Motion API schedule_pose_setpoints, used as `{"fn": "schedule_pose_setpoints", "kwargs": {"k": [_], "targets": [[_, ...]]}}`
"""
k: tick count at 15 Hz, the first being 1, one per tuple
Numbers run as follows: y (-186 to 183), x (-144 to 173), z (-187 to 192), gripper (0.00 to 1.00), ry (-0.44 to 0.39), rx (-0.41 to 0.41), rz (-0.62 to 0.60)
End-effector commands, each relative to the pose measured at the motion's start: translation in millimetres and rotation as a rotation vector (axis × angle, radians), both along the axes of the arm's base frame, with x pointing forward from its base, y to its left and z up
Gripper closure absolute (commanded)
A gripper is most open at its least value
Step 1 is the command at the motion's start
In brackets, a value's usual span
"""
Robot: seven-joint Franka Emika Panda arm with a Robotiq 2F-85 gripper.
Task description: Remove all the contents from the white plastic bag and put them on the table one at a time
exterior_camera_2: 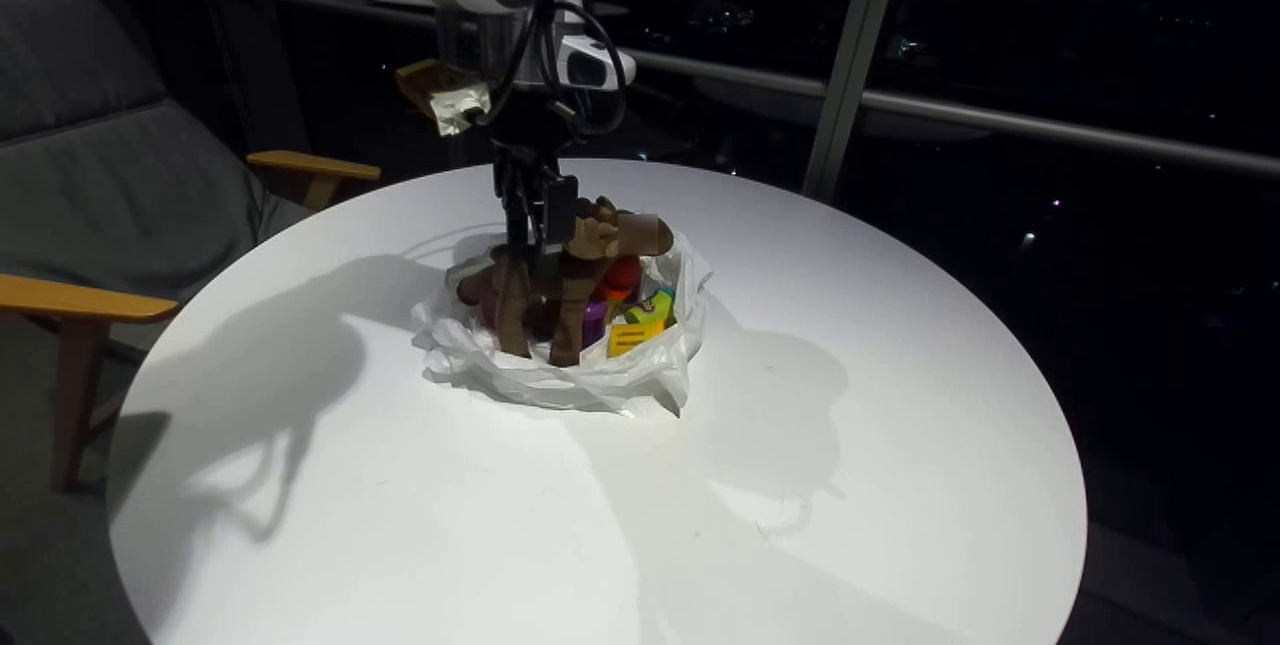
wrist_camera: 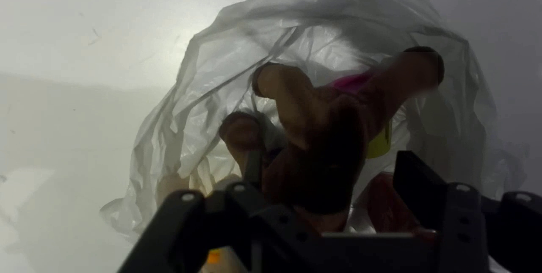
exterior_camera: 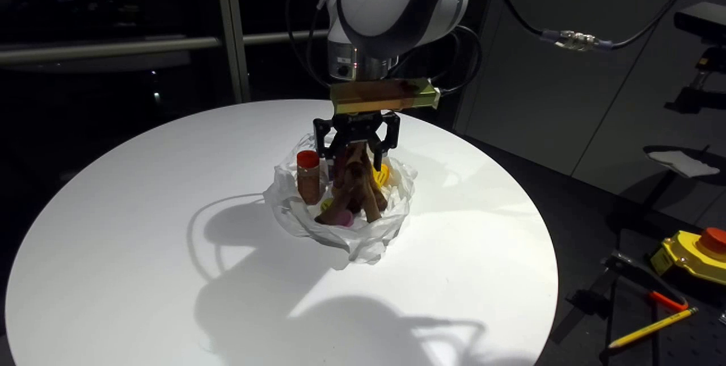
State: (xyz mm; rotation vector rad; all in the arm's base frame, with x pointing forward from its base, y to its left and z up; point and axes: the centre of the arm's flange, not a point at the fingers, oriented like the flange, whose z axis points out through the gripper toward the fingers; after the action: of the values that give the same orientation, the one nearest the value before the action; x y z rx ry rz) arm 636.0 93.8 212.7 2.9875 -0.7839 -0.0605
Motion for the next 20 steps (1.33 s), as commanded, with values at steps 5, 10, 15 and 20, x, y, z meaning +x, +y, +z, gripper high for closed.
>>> {"fn": "schedule_pose_setpoints", "kwargs": {"k": [5,10,15,20], "targets": [[1,27,-10,0.81,0.005,-0.008,-0.013],[1,7,28,1.00,-0.021,0.053,0.012],[-10,-29,122,0.98,-0.138,-0.032,0.113],[-63,-87,188,0.98,-0.109,-0.226,0.145]]}}
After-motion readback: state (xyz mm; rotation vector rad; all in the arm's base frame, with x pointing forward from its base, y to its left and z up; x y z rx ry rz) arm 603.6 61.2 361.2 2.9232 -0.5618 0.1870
